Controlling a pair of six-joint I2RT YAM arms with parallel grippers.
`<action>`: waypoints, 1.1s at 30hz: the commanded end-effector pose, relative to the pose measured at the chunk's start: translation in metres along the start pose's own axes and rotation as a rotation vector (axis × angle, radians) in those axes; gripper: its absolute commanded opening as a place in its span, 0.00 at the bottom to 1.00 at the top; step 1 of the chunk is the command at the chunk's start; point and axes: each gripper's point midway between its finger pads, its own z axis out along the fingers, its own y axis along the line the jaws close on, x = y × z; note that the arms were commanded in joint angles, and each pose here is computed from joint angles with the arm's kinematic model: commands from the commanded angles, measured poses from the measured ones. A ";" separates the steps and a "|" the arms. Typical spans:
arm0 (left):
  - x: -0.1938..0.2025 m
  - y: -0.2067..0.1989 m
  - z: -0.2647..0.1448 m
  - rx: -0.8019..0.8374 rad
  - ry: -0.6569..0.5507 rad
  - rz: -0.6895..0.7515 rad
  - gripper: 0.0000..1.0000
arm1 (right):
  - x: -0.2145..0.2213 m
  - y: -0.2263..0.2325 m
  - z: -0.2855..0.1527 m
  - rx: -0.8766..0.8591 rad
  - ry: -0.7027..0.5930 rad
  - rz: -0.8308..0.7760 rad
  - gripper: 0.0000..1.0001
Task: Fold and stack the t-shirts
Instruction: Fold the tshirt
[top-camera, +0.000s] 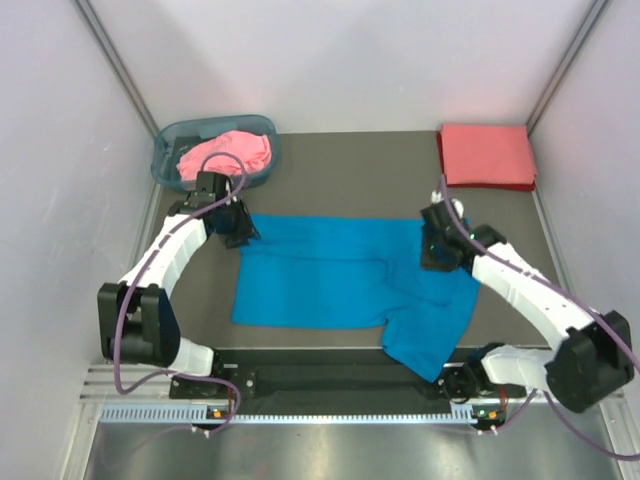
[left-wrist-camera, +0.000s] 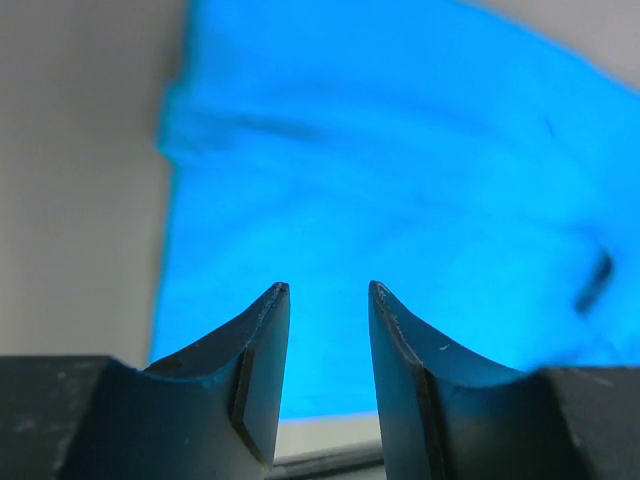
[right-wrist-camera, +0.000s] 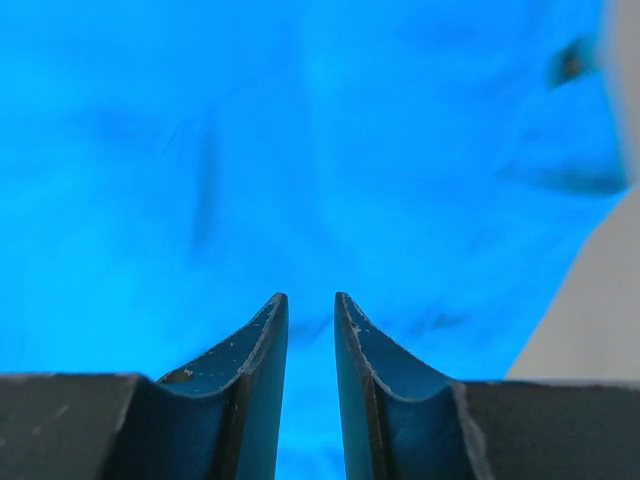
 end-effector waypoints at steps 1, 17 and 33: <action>0.025 -0.026 -0.006 0.196 0.067 -0.018 0.43 | 0.068 0.000 -0.020 0.063 0.108 -0.049 0.26; 0.038 -0.040 -0.019 0.317 0.058 -0.014 0.43 | 0.232 0.038 -0.051 0.075 0.235 -0.484 0.37; 0.035 -0.032 -0.016 0.272 0.029 -0.025 0.42 | 0.253 0.014 -0.045 0.058 0.279 -0.580 0.36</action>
